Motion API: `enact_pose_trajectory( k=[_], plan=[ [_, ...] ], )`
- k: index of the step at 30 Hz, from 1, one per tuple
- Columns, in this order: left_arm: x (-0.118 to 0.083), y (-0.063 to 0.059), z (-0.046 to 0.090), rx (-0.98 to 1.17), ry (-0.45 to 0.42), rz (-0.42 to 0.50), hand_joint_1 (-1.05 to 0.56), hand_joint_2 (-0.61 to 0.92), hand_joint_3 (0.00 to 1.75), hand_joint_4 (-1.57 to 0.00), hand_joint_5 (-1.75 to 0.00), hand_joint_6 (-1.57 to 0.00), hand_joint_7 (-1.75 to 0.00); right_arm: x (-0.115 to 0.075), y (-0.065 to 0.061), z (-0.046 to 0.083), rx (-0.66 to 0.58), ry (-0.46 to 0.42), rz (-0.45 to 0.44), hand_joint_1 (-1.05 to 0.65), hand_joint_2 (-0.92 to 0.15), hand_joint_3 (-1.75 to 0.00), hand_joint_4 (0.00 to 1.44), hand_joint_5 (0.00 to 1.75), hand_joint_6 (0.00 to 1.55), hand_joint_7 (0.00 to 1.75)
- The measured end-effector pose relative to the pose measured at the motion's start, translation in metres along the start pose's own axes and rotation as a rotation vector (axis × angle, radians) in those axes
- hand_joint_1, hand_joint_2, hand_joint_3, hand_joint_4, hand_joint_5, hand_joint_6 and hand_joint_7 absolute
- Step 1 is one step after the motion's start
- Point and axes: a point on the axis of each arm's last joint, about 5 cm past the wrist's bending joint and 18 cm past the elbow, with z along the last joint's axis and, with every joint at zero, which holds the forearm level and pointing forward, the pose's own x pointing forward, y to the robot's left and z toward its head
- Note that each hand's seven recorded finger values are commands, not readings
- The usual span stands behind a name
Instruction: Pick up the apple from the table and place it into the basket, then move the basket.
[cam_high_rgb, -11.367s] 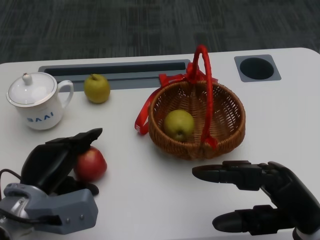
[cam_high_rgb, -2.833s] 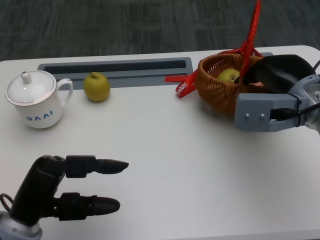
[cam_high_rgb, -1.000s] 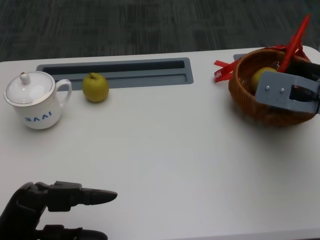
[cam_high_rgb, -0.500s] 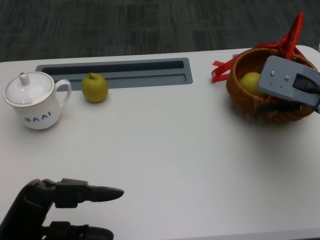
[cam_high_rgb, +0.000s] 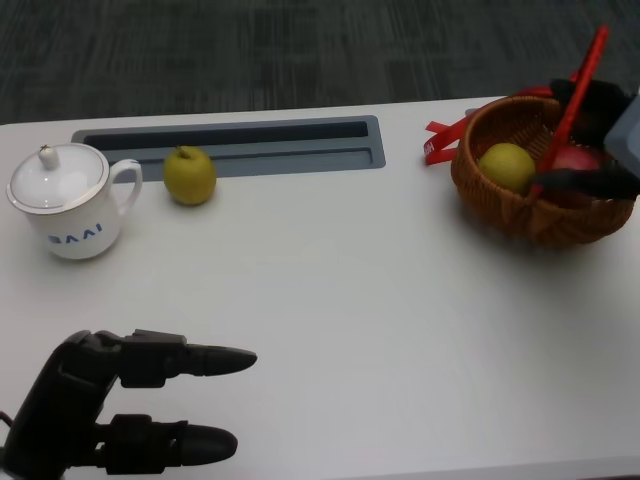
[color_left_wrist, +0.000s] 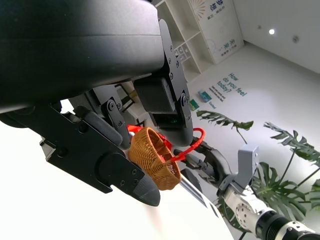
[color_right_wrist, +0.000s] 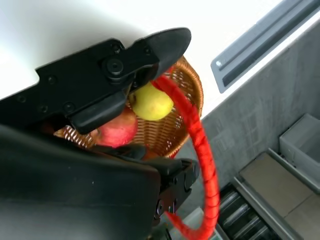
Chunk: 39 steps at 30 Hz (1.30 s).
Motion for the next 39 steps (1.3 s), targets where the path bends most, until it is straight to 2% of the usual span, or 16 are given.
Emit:
enact_pose_trajectory(
  k=[7,14,19,22,26,31,35,39],
  plan=[
    [0.004,-0.001,-0.004,-0.008,-0.001,-0.002,-0.48,0.71,0.0,-1.13,0.0,-1.06,-0.01,-0.019,0.004,-0.024,0.293,-0.113,-0.104,-0.85,-0.81,0.0,0.25,0.01,0.15,0.0],
    [0.007,-0.001,-0.005,-0.013,-0.006,-0.005,-0.49,0.71,0.0,-1.14,-0.01,-1.07,-0.01,-0.037,0.008,-0.04,0.421,-0.249,-0.144,-0.76,-0.8,0.0,0.25,0.01,0.17,0.02],
    [0.009,-0.001,-0.006,-0.012,-0.012,-0.006,-0.5,0.71,0.0,-1.15,-0.01,-1.08,-0.01,-0.052,0.012,-0.049,0.406,-0.339,-0.163,-0.71,-0.78,0.0,0.33,0.03,0.25,0.03],
    [0.013,0.0,-0.007,-0.008,-0.029,-0.007,-0.51,0.71,0.0,-1.15,-0.01,-1.07,-0.01,-0.063,0.02,-0.051,0.357,-0.399,-0.198,-0.62,-0.78,0.0,0.41,0.05,0.32,0.04],
    [0.015,0.001,-0.007,-0.004,-0.039,-0.009,-0.51,0.71,0.0,-1.15,0.0,-1.07,0.0,-0.079,0.038,-0.051,0.26,-0.465,-0.26,-0.52,-0.78,0.0,0.5,0.05,0.4,0.04],
    [0.015,0.001,-0.007,-0.005,-0.037,-0.009,-0.51,0.71,0.0,-1.14,0.0,-1.07,0.0,-0.093,0.063,-0.046,0.21,-0.564,-0.318,-0.43,-0.77,0.0,0.61,0.06,0.5,0.04],
    [0.015,0.001,-0.008,-0.005,-0.036,-0.009,-0.51,0.71,0.0,-1.13,0.0,-1.07,0.0,-0.101,0.08,-0.039,0.203,-0.643,-0.31,-0.39,-0.75,0.0,0.66,0.06,0.54,0.04],
    [0.015,0.001,-0.008,-0.006,-0.036,-0.007,-0.5,0.71,0.0,-1.12,0.0,-1.05,0.0,-0.106,0.09,-0.034,0.219,-0.694,-0.274,-0.39,-0.74,0.0,0.7,0.05,0.57,0.03]
  ],
)
